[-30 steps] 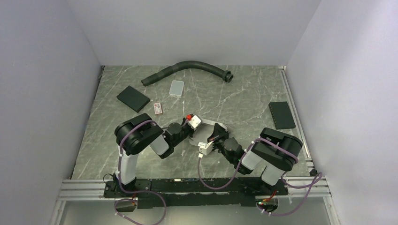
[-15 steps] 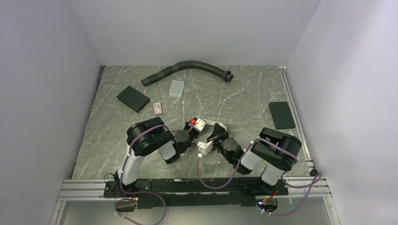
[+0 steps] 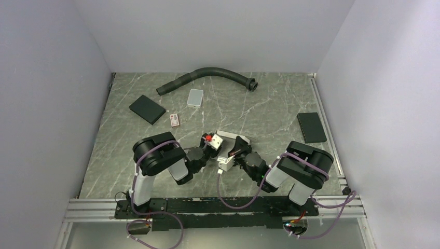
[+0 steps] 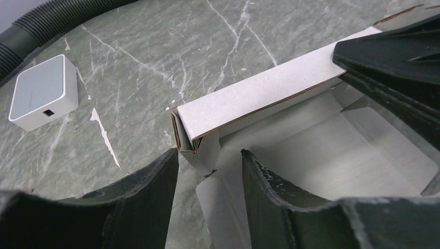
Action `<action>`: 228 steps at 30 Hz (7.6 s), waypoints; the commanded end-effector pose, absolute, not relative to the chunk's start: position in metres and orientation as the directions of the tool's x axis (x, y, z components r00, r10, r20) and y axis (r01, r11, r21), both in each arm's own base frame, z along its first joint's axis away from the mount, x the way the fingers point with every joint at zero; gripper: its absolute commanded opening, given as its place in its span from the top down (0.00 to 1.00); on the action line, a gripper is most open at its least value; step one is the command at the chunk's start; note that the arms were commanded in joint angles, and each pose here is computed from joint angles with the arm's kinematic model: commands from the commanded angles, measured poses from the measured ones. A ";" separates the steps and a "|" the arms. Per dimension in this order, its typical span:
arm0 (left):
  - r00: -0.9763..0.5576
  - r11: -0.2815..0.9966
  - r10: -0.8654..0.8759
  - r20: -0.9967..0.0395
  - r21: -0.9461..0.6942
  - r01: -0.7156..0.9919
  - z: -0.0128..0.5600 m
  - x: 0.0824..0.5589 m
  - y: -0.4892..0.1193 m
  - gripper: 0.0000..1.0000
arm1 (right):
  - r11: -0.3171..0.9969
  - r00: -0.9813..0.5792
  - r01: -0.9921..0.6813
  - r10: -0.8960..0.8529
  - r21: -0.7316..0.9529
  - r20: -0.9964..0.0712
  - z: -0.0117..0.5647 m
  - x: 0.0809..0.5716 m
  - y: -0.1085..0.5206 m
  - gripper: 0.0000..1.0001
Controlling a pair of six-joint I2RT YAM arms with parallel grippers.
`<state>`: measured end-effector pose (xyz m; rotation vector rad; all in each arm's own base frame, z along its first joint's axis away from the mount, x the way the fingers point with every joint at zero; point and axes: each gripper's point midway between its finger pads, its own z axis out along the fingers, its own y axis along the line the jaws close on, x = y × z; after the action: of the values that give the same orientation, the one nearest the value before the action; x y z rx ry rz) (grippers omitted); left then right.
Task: Fold the paper box
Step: Fold the paper box at the center of the board.
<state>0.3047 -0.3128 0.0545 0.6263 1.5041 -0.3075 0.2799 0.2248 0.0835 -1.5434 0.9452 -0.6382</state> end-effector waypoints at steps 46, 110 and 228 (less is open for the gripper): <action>0.046 0.774 0.017 -0.999 0.042 0.632 0.074 0.332 -0.311 0.64 | 0.008 0.553 -0.292 -0.814 -0.957 -0.176 0.075 0.274 0.236 1.00; -0.171 0.894 -0.087 -0.981 -0.153 0.421 0.098 0.296 -0.245 0.35 | 0.215 0.388 -0.402 -0.841 -0.890 -0.378 0.091 0.299 0.241 1.00; -0.836 0.736 -0.375 -0.402 -0.677 -0.005 0.142 0.296 -0.245 0.08 | 0.593 -0.375 -0.805 -0.494 0.011 -0.784 0.113 0.320 0.201 0.23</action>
<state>0.2952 -0.2422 0.1275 -0.3790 2.4119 -0.9640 0.3084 0.1985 0.0764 -1.0588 2.1486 0.4258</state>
